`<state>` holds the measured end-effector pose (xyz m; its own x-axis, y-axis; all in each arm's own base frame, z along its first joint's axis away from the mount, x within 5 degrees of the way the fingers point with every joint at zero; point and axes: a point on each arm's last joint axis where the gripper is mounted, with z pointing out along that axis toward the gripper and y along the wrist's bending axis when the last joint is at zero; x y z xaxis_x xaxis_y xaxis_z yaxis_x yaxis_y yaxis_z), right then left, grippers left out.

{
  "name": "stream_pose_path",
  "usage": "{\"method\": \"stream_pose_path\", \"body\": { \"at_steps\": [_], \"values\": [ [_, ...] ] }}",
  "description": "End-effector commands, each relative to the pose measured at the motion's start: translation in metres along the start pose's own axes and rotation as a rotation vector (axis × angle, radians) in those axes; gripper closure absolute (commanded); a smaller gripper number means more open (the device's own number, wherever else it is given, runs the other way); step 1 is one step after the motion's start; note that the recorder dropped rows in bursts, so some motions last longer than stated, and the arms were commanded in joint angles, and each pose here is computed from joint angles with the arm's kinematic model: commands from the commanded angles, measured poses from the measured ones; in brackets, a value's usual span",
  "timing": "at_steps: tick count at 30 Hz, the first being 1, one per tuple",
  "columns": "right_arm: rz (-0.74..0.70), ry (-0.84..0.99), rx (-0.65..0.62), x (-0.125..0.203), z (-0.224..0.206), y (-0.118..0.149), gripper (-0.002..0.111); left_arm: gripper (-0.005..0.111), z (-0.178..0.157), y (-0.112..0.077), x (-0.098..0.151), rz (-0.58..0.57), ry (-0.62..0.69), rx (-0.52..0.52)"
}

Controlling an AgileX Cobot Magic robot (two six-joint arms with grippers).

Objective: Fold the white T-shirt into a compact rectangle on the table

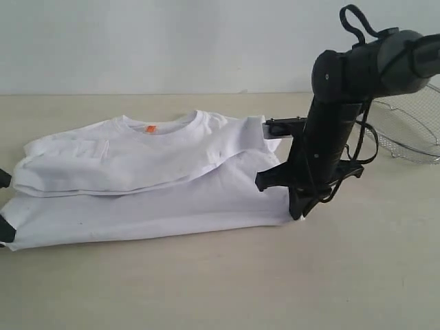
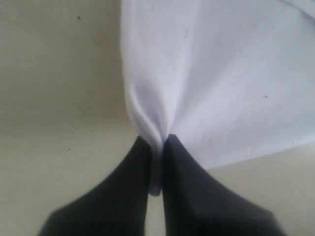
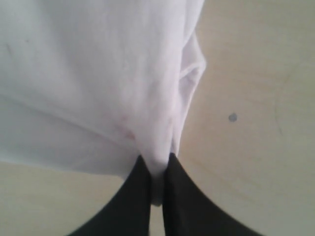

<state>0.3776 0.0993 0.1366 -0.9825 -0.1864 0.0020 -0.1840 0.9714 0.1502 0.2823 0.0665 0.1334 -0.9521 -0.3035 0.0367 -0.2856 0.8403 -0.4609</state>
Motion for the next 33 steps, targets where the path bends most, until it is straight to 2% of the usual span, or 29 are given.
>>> {"method": "stream_pose_path", "body": {
  "at_steps": [1,10,22,27,33],
  "values": [
    [-0.016,0.001,0.028,0.011,-0.003,-0.004,0.108,0.102,-0.01,-0.004,0.014,0.011,-0.034,-0.02],
    [-0.011,0.001,0.031,0.037,-0.005,-0.005,0.108,0.102,0.0,0.0,0.044,-0.018,0.029,-0.022],
    [0.002,0.011,0.038,0.098,-0.005,-0.007,0.108,0.102,-0.018,-0.007,0.069,-0.03,0.04,-0.072],
    [0.01,0.012,0.04,0.124,-0.004,-0.008,0.108,0.102,-0.014,-0.007,0.091,-0.055,0.075,-0.066],
    [0.006,0.001,0.042,0.13,-0.012,-0.007,0.108,0.102,-0.016,-0.005,0.105,-0.089,0.103,-0.114]
  ]
}}
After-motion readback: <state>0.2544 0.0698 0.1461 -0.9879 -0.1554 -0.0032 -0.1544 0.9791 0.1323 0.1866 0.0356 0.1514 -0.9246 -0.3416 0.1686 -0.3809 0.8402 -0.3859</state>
